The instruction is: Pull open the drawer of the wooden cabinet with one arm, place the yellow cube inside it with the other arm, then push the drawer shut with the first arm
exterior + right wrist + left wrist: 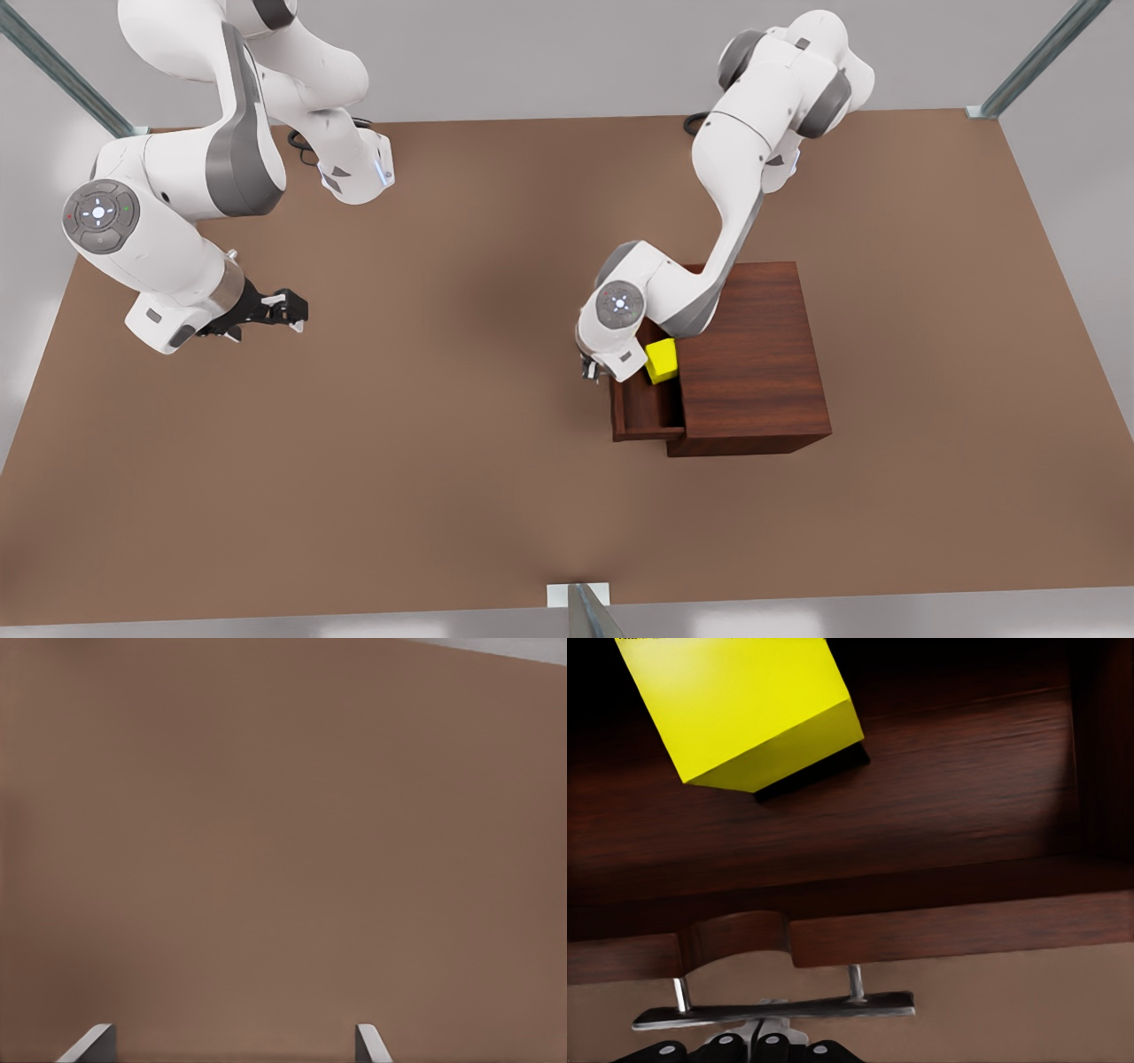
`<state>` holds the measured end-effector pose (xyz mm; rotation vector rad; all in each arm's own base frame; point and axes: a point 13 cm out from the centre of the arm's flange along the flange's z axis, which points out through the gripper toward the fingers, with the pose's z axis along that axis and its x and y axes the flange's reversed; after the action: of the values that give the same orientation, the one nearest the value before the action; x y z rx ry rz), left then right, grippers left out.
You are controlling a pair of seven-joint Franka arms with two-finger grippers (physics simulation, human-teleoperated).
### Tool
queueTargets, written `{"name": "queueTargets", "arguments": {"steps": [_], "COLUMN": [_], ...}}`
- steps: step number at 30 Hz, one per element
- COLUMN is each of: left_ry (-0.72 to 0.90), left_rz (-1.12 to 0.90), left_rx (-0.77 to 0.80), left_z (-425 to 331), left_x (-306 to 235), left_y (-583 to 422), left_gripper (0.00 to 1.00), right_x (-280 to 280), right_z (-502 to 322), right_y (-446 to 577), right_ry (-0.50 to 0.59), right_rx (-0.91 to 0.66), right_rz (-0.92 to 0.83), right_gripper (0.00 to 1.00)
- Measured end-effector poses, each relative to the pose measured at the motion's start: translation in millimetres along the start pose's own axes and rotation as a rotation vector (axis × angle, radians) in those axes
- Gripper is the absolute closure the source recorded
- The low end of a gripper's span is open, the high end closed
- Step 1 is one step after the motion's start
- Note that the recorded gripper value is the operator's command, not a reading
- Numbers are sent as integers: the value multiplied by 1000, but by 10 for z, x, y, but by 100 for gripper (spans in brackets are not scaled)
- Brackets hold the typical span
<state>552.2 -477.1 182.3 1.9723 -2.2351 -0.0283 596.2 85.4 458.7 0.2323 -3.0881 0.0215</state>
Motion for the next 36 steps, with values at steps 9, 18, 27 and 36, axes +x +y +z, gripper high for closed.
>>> {"name": "queueTargets", "arguments": {"steps": [9, 18, 27, 36], "left_ry": [-42, -60, -63, 40], "left_rz": [31, 89, 163, 305], "left_rx": [-87, -154, -191, -90], "left_z": [-113, -180, -182, -891], "left_x": [-540, -1007, -1160, -277], "left_y": [35, 20, 54, 146], "left_gripper": [79, 79, 79, 0], "right_x": [-54, -51, -54, -52], "right_z": [-152, -143, -150, -145], "right_y": [-59, -65, -63, -62], "right_ry": [-32, -30, -32, -31], "right_rx": [9, 10, 10, 9], "right_rz": [-20, -34, -46, -50], "right_gripper": [0, 0, 0, 0]}}
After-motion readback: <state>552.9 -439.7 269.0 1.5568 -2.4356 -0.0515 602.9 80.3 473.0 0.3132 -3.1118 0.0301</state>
